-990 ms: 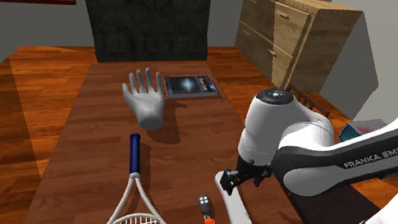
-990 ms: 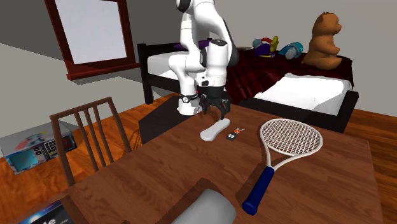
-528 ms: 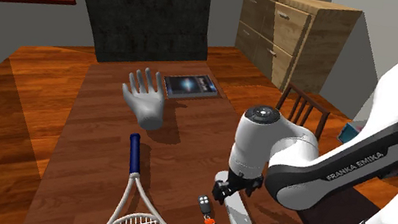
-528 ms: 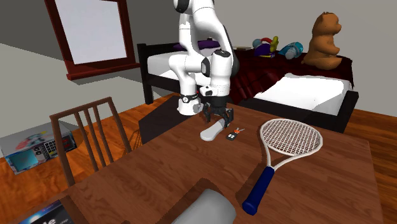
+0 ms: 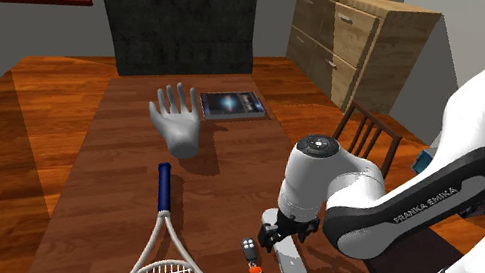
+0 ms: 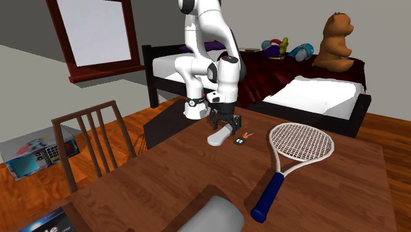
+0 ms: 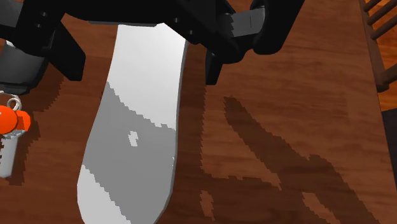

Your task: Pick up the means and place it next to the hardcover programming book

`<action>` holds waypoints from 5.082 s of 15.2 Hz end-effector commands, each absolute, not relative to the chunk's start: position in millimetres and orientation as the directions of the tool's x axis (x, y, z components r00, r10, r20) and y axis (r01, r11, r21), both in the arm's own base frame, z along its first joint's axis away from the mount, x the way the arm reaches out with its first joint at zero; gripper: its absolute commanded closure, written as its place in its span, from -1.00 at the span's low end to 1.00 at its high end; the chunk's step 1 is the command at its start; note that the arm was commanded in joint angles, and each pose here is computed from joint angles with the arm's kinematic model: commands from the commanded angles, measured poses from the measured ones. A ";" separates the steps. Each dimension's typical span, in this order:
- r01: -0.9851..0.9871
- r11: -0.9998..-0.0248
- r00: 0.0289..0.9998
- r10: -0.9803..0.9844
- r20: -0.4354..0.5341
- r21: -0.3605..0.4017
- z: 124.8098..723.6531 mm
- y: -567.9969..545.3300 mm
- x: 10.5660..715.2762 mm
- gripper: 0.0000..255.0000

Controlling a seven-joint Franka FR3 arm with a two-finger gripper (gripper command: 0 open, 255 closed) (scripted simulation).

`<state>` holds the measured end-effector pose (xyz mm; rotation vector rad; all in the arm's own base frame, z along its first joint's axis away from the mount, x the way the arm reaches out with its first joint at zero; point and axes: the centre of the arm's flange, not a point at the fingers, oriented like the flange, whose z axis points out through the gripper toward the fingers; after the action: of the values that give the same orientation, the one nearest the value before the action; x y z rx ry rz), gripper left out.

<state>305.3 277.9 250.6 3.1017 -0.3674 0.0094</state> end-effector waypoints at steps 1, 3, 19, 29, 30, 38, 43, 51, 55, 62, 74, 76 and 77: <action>-0.234 -0.972 0.972 -0.234 0.008 0.017 250.6 277.9 305.3 -1.00; -0.234 -0.972 0.972 -0.234 0.008 0.017 250.6 277.9 305.3 1.00; -0.234 -0.972 0.972 -0.234 0.008 0.017 292.8 277.9 305.3 1.00; -0.234 -0.972 0.972 -0.234 0.008 0.017 343.3 277.9 305.3 1.00; -0.234 -0.972 0.972 -0.234 0.008 0.017 343.4 274.1 318.0 1.00; -0.234 -0.972 0.972 -0.234 0.008 0.017 343.9 243.6 419.1 1.00; -0.234 -0.972 0.972 -0.234 0.008 0.017 344.2 224.6 482.3 1.00; -0.234 -0.972 0.972 -0.234 0.008 0.017 344.7 194.2 583.4 1.00; -0.234 -0.972 0.972 -0.234 0.008 0.017 344.9 179.0 634.0 1.00; -0.234 -0.972 0.972 -0.234 0.008 0.017 345.4 152.4 722.4 1.00; -0.234 -0.972 0.972 -0.234 0.008 0.017 303.3 139.2 766.5 1.00; -0.234 -0.972 0.972 -0.234 0.008 0.017 292.8 139.2 766.5 1.00; -0.234 -0.972 0.972 -0.234 0.008 0.017 287.5 139.2 766.5 1.00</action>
<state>765.8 139.2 292.2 3.1014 -0.3672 0.0077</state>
